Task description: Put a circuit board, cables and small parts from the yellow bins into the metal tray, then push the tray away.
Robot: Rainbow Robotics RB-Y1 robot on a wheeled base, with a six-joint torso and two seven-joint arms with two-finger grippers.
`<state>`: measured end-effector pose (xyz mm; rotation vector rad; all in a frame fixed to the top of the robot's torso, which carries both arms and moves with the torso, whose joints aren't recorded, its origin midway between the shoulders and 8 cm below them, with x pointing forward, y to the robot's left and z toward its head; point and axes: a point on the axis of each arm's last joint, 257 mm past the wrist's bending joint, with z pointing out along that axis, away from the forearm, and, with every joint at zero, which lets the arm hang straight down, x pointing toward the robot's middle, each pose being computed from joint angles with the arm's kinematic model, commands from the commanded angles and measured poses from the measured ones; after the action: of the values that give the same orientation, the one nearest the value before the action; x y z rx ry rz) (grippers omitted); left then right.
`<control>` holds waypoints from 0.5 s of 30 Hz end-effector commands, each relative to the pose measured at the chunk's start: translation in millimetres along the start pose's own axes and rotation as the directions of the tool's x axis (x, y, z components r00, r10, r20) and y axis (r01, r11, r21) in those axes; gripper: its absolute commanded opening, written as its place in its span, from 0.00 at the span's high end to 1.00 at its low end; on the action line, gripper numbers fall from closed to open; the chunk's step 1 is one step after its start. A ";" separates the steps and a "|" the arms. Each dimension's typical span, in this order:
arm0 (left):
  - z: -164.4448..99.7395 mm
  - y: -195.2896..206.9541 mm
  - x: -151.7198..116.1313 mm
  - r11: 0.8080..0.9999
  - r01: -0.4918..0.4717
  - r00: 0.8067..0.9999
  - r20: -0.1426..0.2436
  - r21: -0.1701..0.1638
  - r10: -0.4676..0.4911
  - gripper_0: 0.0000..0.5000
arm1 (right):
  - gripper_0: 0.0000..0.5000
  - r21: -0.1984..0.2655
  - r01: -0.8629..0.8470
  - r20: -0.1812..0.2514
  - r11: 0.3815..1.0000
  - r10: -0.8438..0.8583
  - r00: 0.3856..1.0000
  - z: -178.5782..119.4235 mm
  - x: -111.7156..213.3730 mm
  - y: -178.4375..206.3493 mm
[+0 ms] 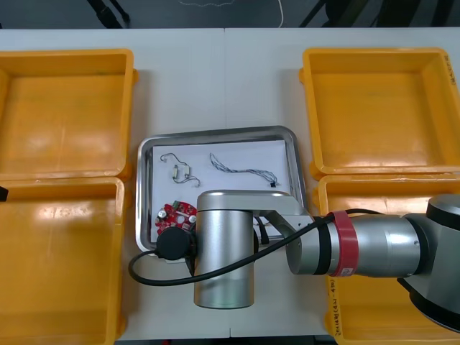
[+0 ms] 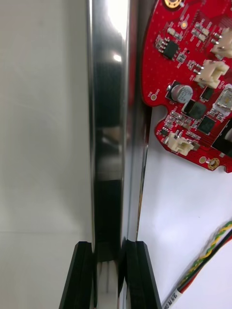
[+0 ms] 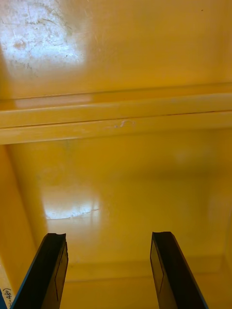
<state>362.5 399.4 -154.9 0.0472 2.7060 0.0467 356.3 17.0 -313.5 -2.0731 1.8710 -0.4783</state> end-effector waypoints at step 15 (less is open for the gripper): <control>-8.6 6.1 1.1 1.000 -0.023 1.000 0.014 -0.019 0.024 0.00 | 1.00 0.137 -0.020 0.000 0.990 0.020 1.000 -32.4 -11.3 -84.9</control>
<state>362.5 399.4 -154.9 0.0473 2.7060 0.0467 400.6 16.7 -278.5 -1.9727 1.8821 -0.5638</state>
